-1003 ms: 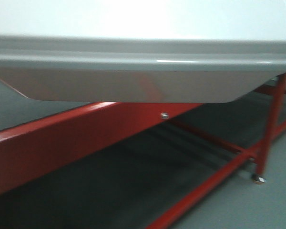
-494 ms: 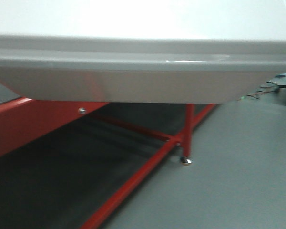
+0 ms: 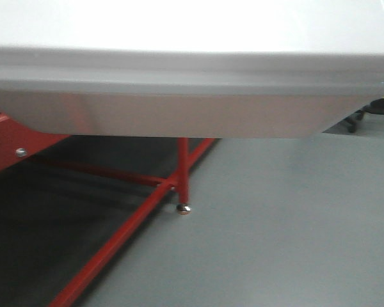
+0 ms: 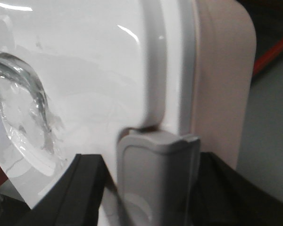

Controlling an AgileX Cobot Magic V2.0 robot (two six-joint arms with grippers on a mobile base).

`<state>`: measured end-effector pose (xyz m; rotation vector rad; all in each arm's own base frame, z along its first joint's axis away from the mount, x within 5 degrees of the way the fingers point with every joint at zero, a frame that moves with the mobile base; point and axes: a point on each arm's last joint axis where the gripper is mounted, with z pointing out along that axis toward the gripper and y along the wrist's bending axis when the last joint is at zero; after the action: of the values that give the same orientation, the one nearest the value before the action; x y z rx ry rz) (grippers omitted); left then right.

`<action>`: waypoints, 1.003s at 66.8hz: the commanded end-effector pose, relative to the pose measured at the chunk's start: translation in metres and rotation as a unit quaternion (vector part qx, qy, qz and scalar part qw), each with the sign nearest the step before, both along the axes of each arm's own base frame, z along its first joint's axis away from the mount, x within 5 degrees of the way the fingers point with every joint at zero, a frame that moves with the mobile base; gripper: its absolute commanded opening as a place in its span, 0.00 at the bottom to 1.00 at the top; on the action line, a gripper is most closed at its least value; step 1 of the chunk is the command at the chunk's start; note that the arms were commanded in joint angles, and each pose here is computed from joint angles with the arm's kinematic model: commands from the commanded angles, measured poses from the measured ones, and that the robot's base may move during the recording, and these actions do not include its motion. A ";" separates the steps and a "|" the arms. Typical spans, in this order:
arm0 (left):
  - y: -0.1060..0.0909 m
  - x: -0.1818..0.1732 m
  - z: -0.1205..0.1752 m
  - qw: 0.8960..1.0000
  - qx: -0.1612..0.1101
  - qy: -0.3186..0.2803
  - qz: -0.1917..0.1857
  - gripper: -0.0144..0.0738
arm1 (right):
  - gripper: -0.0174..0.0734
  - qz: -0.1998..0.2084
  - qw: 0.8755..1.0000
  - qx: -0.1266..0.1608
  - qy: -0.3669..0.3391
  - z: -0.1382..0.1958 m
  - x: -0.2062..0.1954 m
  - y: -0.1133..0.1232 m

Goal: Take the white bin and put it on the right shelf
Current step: 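Hold the bin raised with both grippers while the base turns away, then keep holding the bin with both grippers while driving toward the shelf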

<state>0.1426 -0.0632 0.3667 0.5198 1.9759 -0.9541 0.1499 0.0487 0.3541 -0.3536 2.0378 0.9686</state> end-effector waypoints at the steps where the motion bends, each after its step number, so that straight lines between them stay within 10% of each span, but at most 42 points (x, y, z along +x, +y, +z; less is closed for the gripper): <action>1: -0.014 -0.022 0.021 0.992 -0.074 -0.002 -0.103 0.44 | 0.56 0.068 0.994 0.077 -0.021 0.022 -0.014 0.012; 67: -0.014 -0.022 0.021 0.992 -0.074 -0.002 -0.103 0.44 | 0.56 0.068 0.994 0.077 -0.021 0.022 -0.014 0.012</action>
<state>0.1421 -0.0633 0.3669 0.5218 1.9750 -0.9544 0.1498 0.0487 0.3542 -0.3546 2.0371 0.9679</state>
